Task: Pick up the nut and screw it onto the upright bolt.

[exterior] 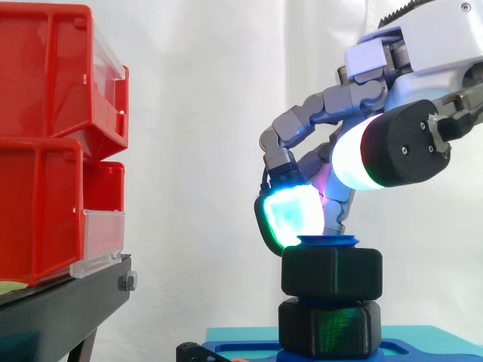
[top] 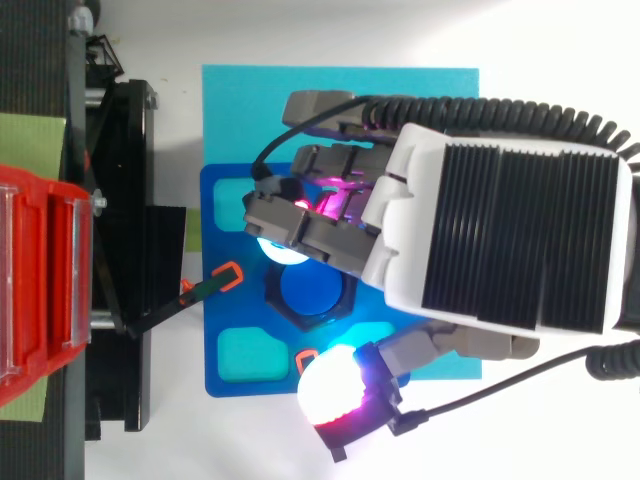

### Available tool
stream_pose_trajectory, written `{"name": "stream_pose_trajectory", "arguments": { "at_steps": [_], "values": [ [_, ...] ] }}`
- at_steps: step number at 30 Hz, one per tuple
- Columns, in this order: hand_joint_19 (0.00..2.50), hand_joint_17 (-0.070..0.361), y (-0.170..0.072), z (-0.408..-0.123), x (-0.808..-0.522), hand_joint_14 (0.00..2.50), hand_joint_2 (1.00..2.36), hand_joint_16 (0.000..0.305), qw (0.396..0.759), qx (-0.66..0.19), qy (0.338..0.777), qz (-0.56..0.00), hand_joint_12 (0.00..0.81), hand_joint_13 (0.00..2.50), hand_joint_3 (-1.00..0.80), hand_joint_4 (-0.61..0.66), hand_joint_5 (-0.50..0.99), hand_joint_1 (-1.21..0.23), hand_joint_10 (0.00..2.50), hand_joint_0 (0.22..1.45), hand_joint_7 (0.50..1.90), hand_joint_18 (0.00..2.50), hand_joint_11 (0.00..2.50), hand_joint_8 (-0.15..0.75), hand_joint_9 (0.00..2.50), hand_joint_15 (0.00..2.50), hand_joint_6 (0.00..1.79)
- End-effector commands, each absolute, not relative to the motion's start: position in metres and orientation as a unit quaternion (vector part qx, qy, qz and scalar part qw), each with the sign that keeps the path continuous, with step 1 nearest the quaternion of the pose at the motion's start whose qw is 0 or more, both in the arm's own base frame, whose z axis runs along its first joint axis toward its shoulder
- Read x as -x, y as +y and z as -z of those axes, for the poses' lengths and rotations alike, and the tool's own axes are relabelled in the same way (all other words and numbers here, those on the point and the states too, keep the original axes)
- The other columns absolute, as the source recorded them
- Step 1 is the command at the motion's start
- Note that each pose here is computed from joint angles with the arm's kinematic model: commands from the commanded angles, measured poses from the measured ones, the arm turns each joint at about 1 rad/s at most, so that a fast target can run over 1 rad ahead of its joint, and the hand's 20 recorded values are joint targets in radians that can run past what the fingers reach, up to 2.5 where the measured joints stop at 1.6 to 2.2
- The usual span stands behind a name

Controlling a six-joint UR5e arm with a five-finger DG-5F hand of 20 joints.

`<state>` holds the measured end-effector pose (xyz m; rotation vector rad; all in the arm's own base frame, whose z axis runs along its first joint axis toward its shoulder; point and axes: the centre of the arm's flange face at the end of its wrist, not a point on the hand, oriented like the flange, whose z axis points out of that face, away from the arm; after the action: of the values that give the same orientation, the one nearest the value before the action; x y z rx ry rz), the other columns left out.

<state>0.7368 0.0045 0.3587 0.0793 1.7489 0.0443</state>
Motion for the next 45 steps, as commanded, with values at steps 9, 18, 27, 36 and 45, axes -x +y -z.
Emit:
{"name": "stream_pose_trajectory", "arguments": {
  "at_steps": [9, 18, 27, 36, 45],
  "values": [
    [0.07, 0.038, -0.01, -0.358, -0.736, 0.0, 1.0, 0.017, 0.639, -0.034, 0.769, -0.02, 0.199, 1.03, -0.5, 0.13, -0.03, -0.36, 0.0, 0.51, 1.14, 0.76, 0.06, 0.322, 1.29, 0.0, 0.72],
    [0.13, 0.036, -0.023, -0.363, -0.737, 0.0, 1.0, 0.016, 0.641, -0.032, 0.766, -0.02, 0.19, 1.1, -0.5, 0.11, -0.02, -0.35, 0.01, 0.51, 1.12, 0.84, 0.1, 0.317, 1.43, 0.01, 0.73],
    [0.13, 0.047, -0.027, -0.38, -0.739, 0.0, 1.0, 0.021, 0.648, -0.025, 0.761, -0.014, 0.208, 1.0, -0.5, 0.26, -0.03, -0.35, 0.0, 0.5, 1.31, 0.75, 0.12, 0.298, 1.29, 0.0, 0.5],
    [0.0, 0.052, -0.029, -0.41, -0.741, 0.0, 1.0, 0.023, 0.655, -0.012, 0.755, 0.002, 0.217, 0.74, -0.5, 0.28, -0.09, -0.33, 0.0, 0.48, 0.87, 0.46, 0.0, 0.251, 1.03, 0.0, 0.5],
    [0.0, 0.059, -0.005, -0.388, -0.752, 0.0, 1.0, 0.026, 0.656, -0.017, 0.755, 0.0, 0.264, 0.43, -0.5, 0.23, -0.11, -0.28, 0.0, 0.46, 0.71, 0.03, 0.0, 0.214, 0.7, 0.0, 0.5]
  ]
}}
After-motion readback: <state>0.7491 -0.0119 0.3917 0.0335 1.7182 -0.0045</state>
